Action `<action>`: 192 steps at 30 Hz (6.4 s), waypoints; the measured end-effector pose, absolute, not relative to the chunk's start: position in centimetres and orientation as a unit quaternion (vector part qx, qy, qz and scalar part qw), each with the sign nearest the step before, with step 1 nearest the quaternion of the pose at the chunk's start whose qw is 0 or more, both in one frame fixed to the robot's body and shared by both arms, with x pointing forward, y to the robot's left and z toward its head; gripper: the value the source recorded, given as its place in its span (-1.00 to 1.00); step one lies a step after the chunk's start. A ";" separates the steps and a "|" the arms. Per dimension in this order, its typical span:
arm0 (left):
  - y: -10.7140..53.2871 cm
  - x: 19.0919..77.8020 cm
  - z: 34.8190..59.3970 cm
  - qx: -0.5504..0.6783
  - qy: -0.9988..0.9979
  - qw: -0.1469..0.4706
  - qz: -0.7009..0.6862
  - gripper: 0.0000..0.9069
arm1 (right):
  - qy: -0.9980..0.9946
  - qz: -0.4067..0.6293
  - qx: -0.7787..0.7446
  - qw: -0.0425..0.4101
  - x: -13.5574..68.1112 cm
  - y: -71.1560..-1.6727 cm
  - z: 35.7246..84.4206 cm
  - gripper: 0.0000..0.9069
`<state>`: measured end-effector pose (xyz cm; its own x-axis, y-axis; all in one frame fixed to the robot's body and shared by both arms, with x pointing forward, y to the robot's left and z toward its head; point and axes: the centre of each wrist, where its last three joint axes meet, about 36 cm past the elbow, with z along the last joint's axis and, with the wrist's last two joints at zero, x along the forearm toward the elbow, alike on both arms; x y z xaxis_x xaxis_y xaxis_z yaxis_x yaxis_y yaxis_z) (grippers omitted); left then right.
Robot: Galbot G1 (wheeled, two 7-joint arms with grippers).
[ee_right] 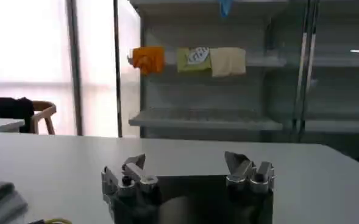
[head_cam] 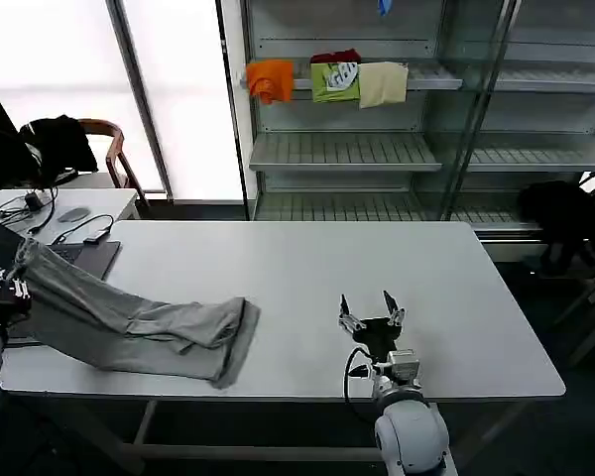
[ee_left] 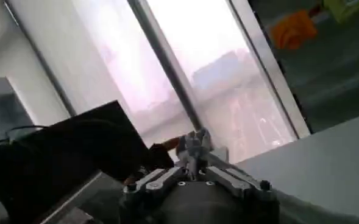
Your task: Fold and organize the clothes.
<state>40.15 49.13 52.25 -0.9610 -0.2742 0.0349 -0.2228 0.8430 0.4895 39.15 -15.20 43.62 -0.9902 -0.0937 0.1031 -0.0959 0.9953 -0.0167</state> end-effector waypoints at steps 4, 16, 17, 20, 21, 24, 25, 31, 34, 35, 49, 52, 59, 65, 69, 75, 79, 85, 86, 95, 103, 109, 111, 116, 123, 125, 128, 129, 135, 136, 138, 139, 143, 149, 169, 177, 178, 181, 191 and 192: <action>47.6 39.7 52.2 0.112 -0.960 0.036 -0.256 -0.98 | -0.997 0.012 0.047 0.056 38.9 -15.3 43.3 1.00; 35.8 39.0 47.3 0.025 -0.966 0.007 -0.258 -0.98 | -0.998 0.011 0.032 0.061 37.8 -16.3 43.5 1.00; 34.8 39.0 47.1 0.018 -0.966 0.004 -0.259 -0.98 | -0.998 0.011 0.031 0.061 37.7 -16.3 43.5 1.00; 32.1 38.9 46.4 -0.003 -0.965 0.003 -0.262 -0.98 | -0.998 0.009 0.025 0.061 37.6 -16.5 43.8 1.00; 31.2 38.9 46.1 -0.011 -0.965 0.004 -0.263 -0.98 | -0.998 0.007 0.023 0.061 37.5 -16.6 43.8 1.00; 29.1 38.7 45.3 -0.032 -0.965 0.010 -0.261 -0.98 | -0.998 0.007 0.018 0.065 37.4 -16.7 43.8 1.00; 28.5 38.6 45.1 -0.037 -0.965 0.012 -0.261 -0.98 | -0.998 0.008 0.017 0.066 37.3 -16.8 43.7 1.00; 25.7 38.0 43.6 -0.067 -0.965 0.025 -0.251 -0.98 | -0.997 0.010 0.010 0.072 37.5 -16.8 43.8 1.00; 24.8 37.7 43.2 -0.078 -0.965 0.029 -0.249 -0.96 | -0.997 0.012 0.007 0.074 37.7 -16.9 43.8 1.00; 24.6 37.6 43.1 -0.081 -0.965 0.030 -0.249 -0.96 | -0.997 0.013 0.007 0.075 37.7 -16.9 43.8 1.00; 21.0 36.6 39.9 -0.115 -0.964 0.066 -0.231 1.00 | -0.996 0.010 0.012 0.083 38.1 -16.5 43.5 1.00; 20.3 36.5 39.2 -0.122 -0.964 0.077 -0.224 1.00 | -0.996 0.011 0.011 0.085 38.0 -16.6 43.4 1.00; 19.1 36.2 38.0 -0.134 -0.963 0.093 -0.214 1.00 | -0.996 0.012 0.009 0.088 37.6 -16.9 43.2 1.00; 18.9 36.1 38.3 -0.138 -0.969 0.089 -0.185 1.00 | -0.996 0.011 0.014 0.086 37.5 -16.9 43.6 1.00; 20.3 36.4 40.4 -0.129 -0.980 0.076 -0.133 1.00 | -0.996 0.012 0.012 0.084 37.4 -17.2 43.9 1.00; 26.6 37.2 43.6 -0.083 -0.993 0.078 -0.039 1.00 | -0.996 0.011 0.011 0.088 37.2 -17.5 43.7 1.00; 32.2 37.5 44.2 -0.047 -0.994 0.096 -0.011 1.00 | -0.996 0.011 0.012 0.090 37.3 -17.4 43.6 1.00; 37.6 38.0 44.3 -0.014 -0.992 0.121 0.014 1.00 | -0.996 0.011 0.014 0.092 37.4 -16.9 43.5 1.00; 38.1 38.1 44.3 -0.011 -0.992 0.124 0.018 1.00 | -0.995 0.012 0.014 0.093 37.4 -16.9 43.5 1.00; 40.5 38.9 43.2 0.002 -0.988 0.147 0.046 1.00 | -0.995 0.015 0.010 0.096 37.0 -17.2 43.4 1.00; 41.2 39.2 41.4 0.009 -0.985 0.168 0.047 1.00 | -0.995 0.015 0.012 0.100 37.0 -16.9 43.1 1.00; 41.1 39.3 40.5 0.007 -0.983 0.179 0.048 -0.13 | -0.995 0.015 0.012 0.099 37.0 -16.8 43.1 1.00; 40.9 39.3 40.2 0.005 -0.982 0.183 0.048 -0.58 | -0.995 0.016 0.011 0.098 37.1 -16.9 43.2 1.00; 40.7 39.3 39.8 -0.002 -0.981 0.187 0.051 -0.93 | -0.995 0.016 0.007 0.098 37.0 -17.3 43.2 1.00; 40.8 39.5 39.6 -0.008 -0.979 0.192 0.064 -0.96 | -0.995 0.017 0.003 0.099 37.0 -17.6 43.0 1.00; 40.9 39.4 39.6 -0.011 -0.979 0.192 0.067 -0.98 | -0.995 0.017 0.003 0.098 37.0 -17.5 43.0 1.00; 40.9 39.3 39.6 -0.012 -0.979 0.192 0.068 -0.98 | -0.995 0.014 0.004 0.097 36.8 -17.5 43.2 1.00; 40.9 39.3 39.7 -0.012 -0.979 0.191 0.068 -0.98 | -0.995 0.013 0.004 0.097 36.8 -17.5 43.2 1.00; 41.3 39.1 40.4 -0.013 -0.983 0.177 0.056 -1.00 | -0.995 0.012 0.002 0.096 36.5 -18.0 43.4 1.00; 41.5 39.1 40.7 -0.013 -0.984 0.172 0.051 -0.98 | -0.995 0.012 0.002 0.097 36.5 -18.0 43.3 1.00; 42.0 39.2 41.2 -0.013 -0.986 0.163 0.040 -0.98 | -0.995 0.012 0.001 0.097 36.4 -18.2 43.2 1.00; 42.3 39.3 41.5 -0.012 -0.987 0.157 0.031 -0.98 | -0.995 0.012 0.000 0.098 36.4 -18.3 43.1 1.00; 44.0 39.8 43.9 -0.004 -0.991 0.133 -0.015 -0.98 | -0.995 0.010 0.001 0.097 36.4 -18.5 42.9 1.00; 47.7 40.8 48.7 0.023 -0.989 0.106 -0.103 -0.98 | -0.995 0.002 0.006 0.097 36.7 -18.4 42.5 1.00; 47.0 41.9 58.2 0.014 -0.951 0.087 -0.298 -0.96 | -0.994 0.002 0.010 0.113 37.2 -19.5 39.3 1.00; 38.3 42.1 50.3 -0.041 -0.962 0.124 -0.241 -0.96 | -0.992 0.006 0.003 0.126 37.4 -21.0 38.4 1.00; 37.1 42.2 49.5 -0.048 -0.964 0.127 -0.228 -0.96 | -0.992 0.007 0.001 0.126 37.4 -21.3 38.4 1.00; 33.4 42.8 48.1 -0.069 -0.971 0.130 -0.189 -0.91 | -0.992 0.008 -0.001 0.129 37.3 -21.8 38.4 1.00; 23.8 45.8 45.7 -0.139 -0.979 0.127 -0.083 -0.67 | -0.993 0.009 -0.002 0.119 38.1 -22.4 39.8 1.00; 23.0 46.1 45.6 -0.145 -0.978 0.126 -0.077 -0.64 | -0.993 0.007 0.001 0.115 38.2 -22.4 40.2 1.00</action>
<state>46.15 22.99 45.62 -0.9262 0.2653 0.2679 0.3037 0.9460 0.1133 38.24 -22.36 40.20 -0.9736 -0.0001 0.2282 -0.0032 0.9999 -0.0136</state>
